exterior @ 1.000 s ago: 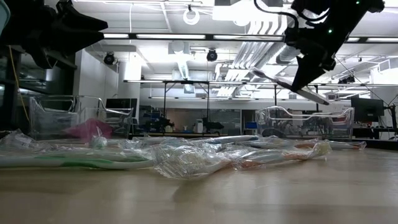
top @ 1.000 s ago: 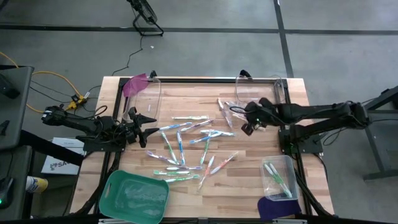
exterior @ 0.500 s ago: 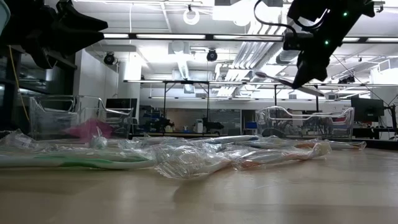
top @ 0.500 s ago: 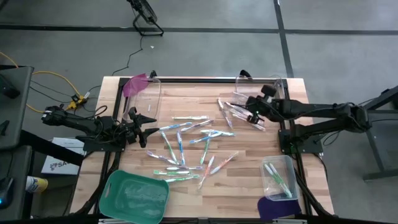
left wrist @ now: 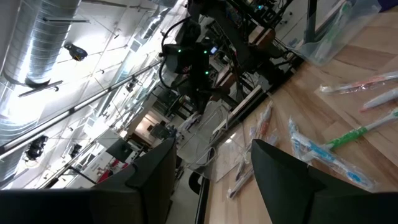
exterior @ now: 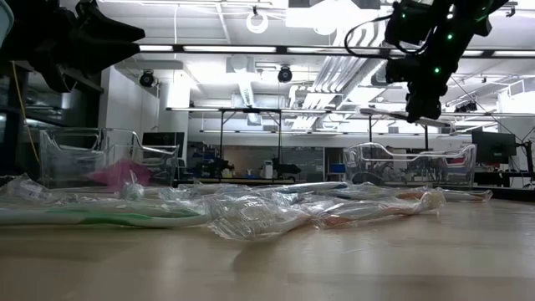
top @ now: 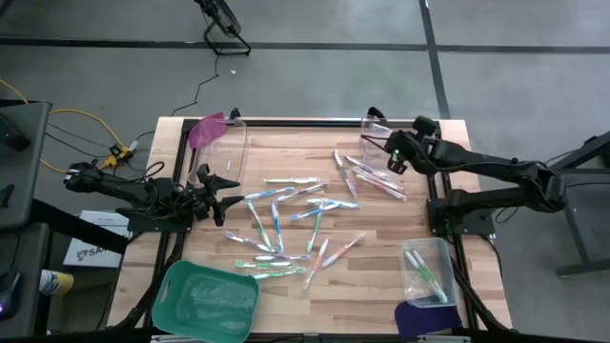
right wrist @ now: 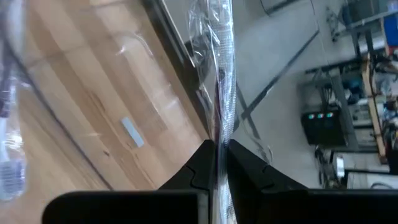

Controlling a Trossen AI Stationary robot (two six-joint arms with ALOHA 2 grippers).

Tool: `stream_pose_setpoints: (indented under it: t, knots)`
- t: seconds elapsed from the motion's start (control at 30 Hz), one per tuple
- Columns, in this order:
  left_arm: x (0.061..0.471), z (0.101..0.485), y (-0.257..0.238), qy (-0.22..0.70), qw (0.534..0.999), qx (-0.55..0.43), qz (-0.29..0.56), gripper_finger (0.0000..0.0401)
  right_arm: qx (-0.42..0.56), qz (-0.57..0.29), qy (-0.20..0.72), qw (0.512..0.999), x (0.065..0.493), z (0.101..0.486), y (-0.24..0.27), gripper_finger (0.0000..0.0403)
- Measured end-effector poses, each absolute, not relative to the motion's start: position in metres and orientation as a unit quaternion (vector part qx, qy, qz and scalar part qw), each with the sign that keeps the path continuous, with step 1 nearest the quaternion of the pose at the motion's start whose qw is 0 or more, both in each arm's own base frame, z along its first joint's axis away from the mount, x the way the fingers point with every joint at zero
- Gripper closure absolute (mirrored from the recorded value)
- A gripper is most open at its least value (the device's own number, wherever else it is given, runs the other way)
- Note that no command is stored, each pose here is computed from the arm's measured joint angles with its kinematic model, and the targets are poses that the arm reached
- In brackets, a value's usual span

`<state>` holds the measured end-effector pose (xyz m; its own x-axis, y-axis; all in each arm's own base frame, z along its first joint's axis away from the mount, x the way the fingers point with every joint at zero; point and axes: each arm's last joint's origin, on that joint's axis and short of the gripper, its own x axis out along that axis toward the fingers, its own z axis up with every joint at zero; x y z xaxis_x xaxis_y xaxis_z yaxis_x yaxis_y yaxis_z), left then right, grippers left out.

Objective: Pick & Place Toothbrushes
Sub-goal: Put the purple toothbrush into the right transparent bin

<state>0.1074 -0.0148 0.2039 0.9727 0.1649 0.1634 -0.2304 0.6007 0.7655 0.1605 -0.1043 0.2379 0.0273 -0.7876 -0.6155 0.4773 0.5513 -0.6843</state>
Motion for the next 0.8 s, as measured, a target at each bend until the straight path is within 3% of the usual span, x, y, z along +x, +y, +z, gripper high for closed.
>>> stream_pose_setpoints:
  t: [0.47, 0.8]
  knots:
    - [0.107, 0.204, -0.015, -0.036, 0.894, 0.434, 0.11, 0.0198, -0.134, -0.451, 0.598, 0.648, 0.166, 0.211, -0.138, 0.0378]
    - [0.108, 0.203, -0.015, -0.035, 0.894, 0.434, 0.109, 0.0198, -0.125, -0.476, 0.587, 0.643, 0.174, 0.201, -0.149, 0.0325]
